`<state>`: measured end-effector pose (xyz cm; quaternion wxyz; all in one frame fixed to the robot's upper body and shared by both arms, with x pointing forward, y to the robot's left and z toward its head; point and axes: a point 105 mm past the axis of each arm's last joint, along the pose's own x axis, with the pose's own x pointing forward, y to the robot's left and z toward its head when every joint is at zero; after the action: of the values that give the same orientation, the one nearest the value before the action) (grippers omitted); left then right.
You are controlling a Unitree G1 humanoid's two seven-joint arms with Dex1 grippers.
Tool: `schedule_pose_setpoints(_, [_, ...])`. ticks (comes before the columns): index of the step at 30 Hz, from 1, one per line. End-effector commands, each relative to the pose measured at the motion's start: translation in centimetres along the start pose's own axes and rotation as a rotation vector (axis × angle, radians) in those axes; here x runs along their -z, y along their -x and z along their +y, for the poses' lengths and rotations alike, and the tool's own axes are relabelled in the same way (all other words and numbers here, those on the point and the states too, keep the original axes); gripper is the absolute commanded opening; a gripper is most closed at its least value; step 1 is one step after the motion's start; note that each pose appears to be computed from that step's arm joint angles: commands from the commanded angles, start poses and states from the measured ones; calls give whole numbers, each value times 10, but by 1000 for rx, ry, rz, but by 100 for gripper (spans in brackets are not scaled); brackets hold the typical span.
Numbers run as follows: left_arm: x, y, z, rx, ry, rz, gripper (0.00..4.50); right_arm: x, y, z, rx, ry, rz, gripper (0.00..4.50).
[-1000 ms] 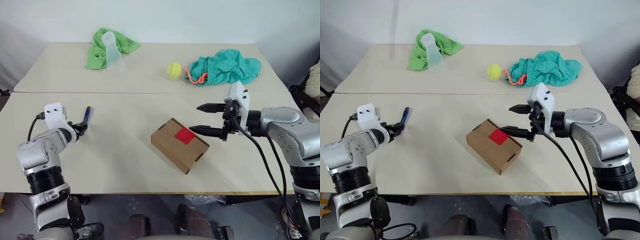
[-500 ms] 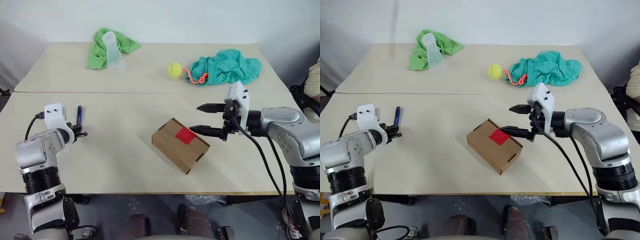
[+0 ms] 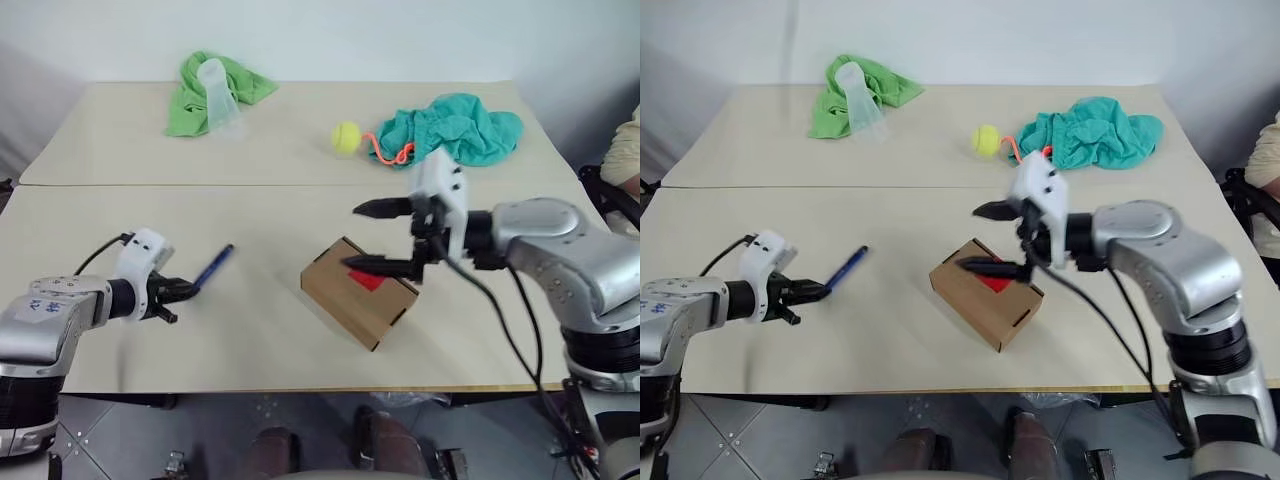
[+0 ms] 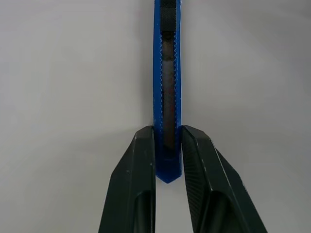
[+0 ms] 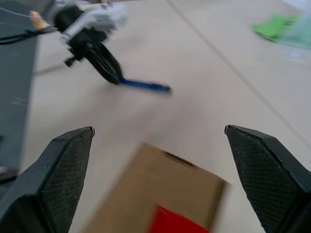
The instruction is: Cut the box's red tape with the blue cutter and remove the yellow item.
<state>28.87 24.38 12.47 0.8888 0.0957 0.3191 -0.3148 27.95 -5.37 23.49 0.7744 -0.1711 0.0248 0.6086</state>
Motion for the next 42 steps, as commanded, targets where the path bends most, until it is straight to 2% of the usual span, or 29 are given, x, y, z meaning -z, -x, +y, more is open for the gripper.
schedule_pose_setpoints(1, [-3, 7, -35, 235, -190, -3, 43, 17, -38, 17, -35, 38, 77, 450])
schedule_pose_setpoints(5, [5, 13, -45, 327, -324, 30, 43, 23, -64, 29, -72, 66, 88, 450])
schedule_pose_setpoints(8, [19, 17, -47, 385, -412, 121, 43, 28, -84, 42, -113, 129, 123, 388])
schedule_pose_setpoints(10, [22, 17, -45, 389, -461, 147, 43, 33, -93, 48, -135, 163, 148, 331])
schedule_pose_setpoints(18, [29, 10, -37, 359, -589, 191, 43, 46, -107, 57, -178, 235, 201, 46])
schedule_pose_setpoints(19, [29, 9, -37, 358, -595, 189, 43, 47, -108, 58, -181, 236, 201, 14])
schedule_pose_setpoints(20, [29, 8, -37, 355, -596, 189, 43, 48, -110, 57, -181, 235, 201, 3])
schedule_pose_setpoints(30, [32, -1, -40, 365, -599, 182, 43, 64, -121, 70, -279, 254, 228, 3])
schedule_pose_setpoints(42, [31, -3, -46, 373, -610, 162, 43, 74, -135, 59, -250, 298, 254, 3])
